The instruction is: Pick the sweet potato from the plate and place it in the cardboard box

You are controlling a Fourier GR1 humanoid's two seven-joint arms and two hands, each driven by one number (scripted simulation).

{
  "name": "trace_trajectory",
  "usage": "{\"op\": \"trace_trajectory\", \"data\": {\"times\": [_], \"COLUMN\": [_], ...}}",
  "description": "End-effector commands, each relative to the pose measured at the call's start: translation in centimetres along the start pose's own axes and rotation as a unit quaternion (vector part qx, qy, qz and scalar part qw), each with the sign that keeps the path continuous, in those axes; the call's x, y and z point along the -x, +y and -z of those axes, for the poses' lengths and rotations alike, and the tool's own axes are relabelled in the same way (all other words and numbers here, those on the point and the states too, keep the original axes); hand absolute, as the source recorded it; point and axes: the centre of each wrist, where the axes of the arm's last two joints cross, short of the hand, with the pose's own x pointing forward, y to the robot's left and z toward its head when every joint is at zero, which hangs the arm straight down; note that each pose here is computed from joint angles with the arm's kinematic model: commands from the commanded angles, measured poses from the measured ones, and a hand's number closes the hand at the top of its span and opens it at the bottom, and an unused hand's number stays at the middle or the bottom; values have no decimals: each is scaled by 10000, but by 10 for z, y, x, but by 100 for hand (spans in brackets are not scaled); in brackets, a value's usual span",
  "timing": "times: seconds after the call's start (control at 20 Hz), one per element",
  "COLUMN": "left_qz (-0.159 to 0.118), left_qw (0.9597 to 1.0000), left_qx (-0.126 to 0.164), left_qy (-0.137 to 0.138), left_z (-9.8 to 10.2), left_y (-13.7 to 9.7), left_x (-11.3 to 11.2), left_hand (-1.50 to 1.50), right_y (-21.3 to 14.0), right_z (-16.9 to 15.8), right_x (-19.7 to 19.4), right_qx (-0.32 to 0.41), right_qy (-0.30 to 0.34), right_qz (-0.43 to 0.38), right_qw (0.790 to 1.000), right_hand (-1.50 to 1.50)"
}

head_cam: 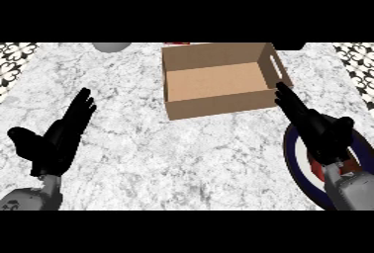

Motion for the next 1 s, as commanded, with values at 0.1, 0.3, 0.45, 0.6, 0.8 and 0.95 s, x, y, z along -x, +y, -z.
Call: {"op": "trace_trajectory", "data": {"times": [0.1,0.3,0.45,0.6,0.8,0.95], "left_qz": [684,1116,1283,1295,1303,1268], "left_qw": [9968,9920,9890,9897,9900,9903], "left_qx": [-396,-585,-727,-600,-538,-546], "left_qy": [-144,108,64,49,85,150], "left_z": [-9,-13,-15,-22,-26,-22], "left_y": [4,25,28,14,21,15], "left_x": [15,22,31,44,42,39], "left_hand": [0,0,0,0,0,0], "right_y": [-66,-125,-129,-152,-202,-225], "right_z": [5,-16,-28,-42,-68,-79], "right_x": [-31,-51,38,72,68,40], "right_qx": [-148,601,1847,1825,1077,602], "right_qy": [-1587,-1031,-1471,-1849,-1736,-1297], "right_qz": [322,-2600,-444,171,-982,-2213], "right_qw": [9867,9582,9707,9655,9740,9647], "right_hand": [-150,-150,-150,-150,-150,-150]}}
